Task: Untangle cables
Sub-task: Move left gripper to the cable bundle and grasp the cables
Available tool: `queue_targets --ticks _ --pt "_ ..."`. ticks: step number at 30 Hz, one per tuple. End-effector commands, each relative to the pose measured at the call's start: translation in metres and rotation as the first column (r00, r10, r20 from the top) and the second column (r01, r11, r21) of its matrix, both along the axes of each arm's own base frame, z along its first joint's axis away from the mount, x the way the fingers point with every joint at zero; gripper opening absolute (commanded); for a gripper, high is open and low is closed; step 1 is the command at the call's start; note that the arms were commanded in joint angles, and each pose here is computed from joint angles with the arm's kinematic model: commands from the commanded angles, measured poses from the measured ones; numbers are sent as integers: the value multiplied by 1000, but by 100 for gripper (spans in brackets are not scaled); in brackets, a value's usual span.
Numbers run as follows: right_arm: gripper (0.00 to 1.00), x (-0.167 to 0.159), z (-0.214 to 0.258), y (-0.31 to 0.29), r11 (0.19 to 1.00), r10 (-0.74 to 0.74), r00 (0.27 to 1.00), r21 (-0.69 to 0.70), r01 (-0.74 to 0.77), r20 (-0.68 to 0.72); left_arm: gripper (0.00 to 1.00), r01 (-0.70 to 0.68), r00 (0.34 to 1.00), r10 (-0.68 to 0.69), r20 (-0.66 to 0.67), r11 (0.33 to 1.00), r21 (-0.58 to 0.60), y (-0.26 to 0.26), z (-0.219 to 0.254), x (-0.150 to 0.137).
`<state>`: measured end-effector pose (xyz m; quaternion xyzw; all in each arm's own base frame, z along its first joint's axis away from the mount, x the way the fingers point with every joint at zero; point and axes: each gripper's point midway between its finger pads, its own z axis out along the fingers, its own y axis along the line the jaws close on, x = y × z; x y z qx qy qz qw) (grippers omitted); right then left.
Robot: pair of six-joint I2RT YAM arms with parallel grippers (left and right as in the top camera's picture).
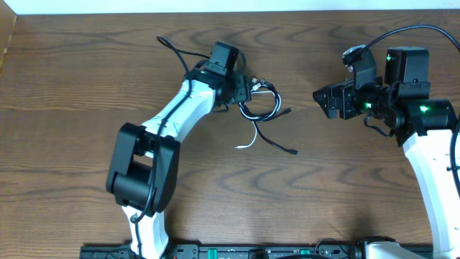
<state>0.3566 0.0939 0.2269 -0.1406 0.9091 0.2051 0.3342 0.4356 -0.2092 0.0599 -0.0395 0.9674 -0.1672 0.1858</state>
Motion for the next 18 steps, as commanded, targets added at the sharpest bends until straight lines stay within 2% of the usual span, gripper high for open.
queue_targets --ticks 1,4,18 --pt "82 1 5 4 1000 9 1000 11 -9 7 54 -63 998 63 -6 997 48 3 -18 8" --pt "80 2 0 4 1000 9 1000 11 -9 -9 48 -93 996 93 3 991 97 12 -26 11" --pt "79 2 -5 4 1000 9 1000 10 -9 -28 43 -73 997 73 8 992 104 1 -43 11"
